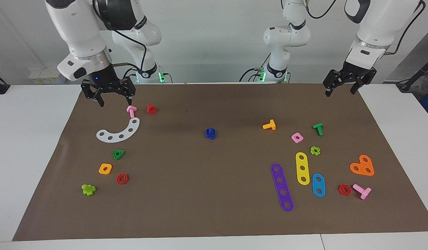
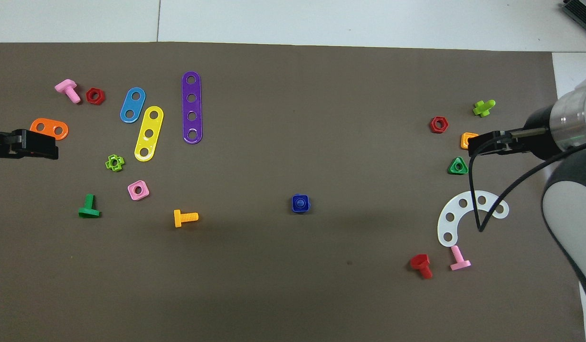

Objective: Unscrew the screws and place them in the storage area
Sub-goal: 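Move the left gripper toward the blue square nut in the middle, then lower the left gripper onto the blue square nut and grasp it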

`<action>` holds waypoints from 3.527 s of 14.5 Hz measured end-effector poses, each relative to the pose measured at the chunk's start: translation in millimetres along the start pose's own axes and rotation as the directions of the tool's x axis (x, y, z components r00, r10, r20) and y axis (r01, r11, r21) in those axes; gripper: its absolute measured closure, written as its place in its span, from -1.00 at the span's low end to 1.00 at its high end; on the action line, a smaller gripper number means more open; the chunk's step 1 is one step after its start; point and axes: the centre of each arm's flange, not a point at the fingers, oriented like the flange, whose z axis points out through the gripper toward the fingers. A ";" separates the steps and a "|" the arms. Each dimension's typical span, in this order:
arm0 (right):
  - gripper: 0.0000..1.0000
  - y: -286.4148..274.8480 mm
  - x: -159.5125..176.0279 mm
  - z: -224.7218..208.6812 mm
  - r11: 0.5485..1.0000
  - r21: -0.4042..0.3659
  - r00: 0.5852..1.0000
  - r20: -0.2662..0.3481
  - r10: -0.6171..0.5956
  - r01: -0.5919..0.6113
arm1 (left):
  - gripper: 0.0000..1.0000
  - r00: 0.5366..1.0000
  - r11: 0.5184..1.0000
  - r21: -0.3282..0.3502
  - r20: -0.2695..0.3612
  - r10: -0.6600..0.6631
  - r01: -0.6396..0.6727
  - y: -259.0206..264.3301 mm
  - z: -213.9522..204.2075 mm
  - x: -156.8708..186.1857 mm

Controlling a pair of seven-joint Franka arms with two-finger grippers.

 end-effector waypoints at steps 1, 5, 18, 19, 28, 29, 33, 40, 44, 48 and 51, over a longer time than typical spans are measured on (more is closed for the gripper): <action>-1.00 0.0 0.0 0.1 1.000 0.000 1.000 0.000 0.000 0.000 | -1.00 1.000 1.000 0.000 0.003 0.010 -0.010 -0.1 0.5 -0.4; -1.00 0.0 0.0 0.1 1.000 0.000 1.000 0.000 0.000 0.000 | -1.00 0.997 0.998 0.000 0.026 0.070 -0.070 -2.3 5.9 -3.5; -1.00 -0.6 -0.1 0.4 1.000 0.000 1.000 0.001 -0.001 0.001 | -1.00 0.995 0.987 -0.133 -0.041 0.090 -0.095 244.7 91.3 -34.0; -1.00 -0.6 -0.1 0.4 1.000 0.000 1.000 0.001 -0.001 0.001 | -1.00 0.996 0.986 -0.146 -0.056 0.073 -0.081 267.4 107.5 -32.4; -1.00 -0.4 -0.6 1.1 1.000 0.000 1.000 0.006 -0.001 0.001 | -0.97 0.993 0.975 -0.191 -0.061 0.105 -0.115 406.8 254.8 -54.7; -1.00 -0.2 -0.6 1.0 1.000 0.000 1.000 0.006 0.000 0.000 | -0.96 0.992 0.975 -0.186 -0.056 0.116 -0.124 411.5 266.3 -57.0; -1.00 -0.4 -0.4 0.9 1.000 0.000 1.000 0.004 -0.001 0.001 | -0.84 0.984 0.969 -0.169 -0.044 0.175 -0.180 436.9 282.1 -79.9; -1.00 -0.5 0.2 0.4 1.000 0.000 1.000 -0.002 0.000 0.000 | -0.67 0.960 0.950 -0.139 -0.050 0.275 -0.279 432.5 290.7 -82.3; -1.00 -0.5 0.2 0.4 1.000 0.000 1.000 -0.002 0.000 0.000 | -0.67 0.949 0.941 -0.128 -0.043 0.312 -0.315 427.6 297.7 -83.3; -1.00 -0.5 0.2 0.4 1.000 0.000 1.000 -0.002 0.000 0.000 | -0.58 0.945 0.936 -0.126 -0.037 0.326 -0.328 429.0 301.2 -87.9; -1.00 -0.5 0.2 0.4 1.000 0.000 1.000 -0.002 0.000 0.000 | -0.30 0.943 0.935 -0.126 -0.036 0.331 -0.333 430.4 301.3 -89.6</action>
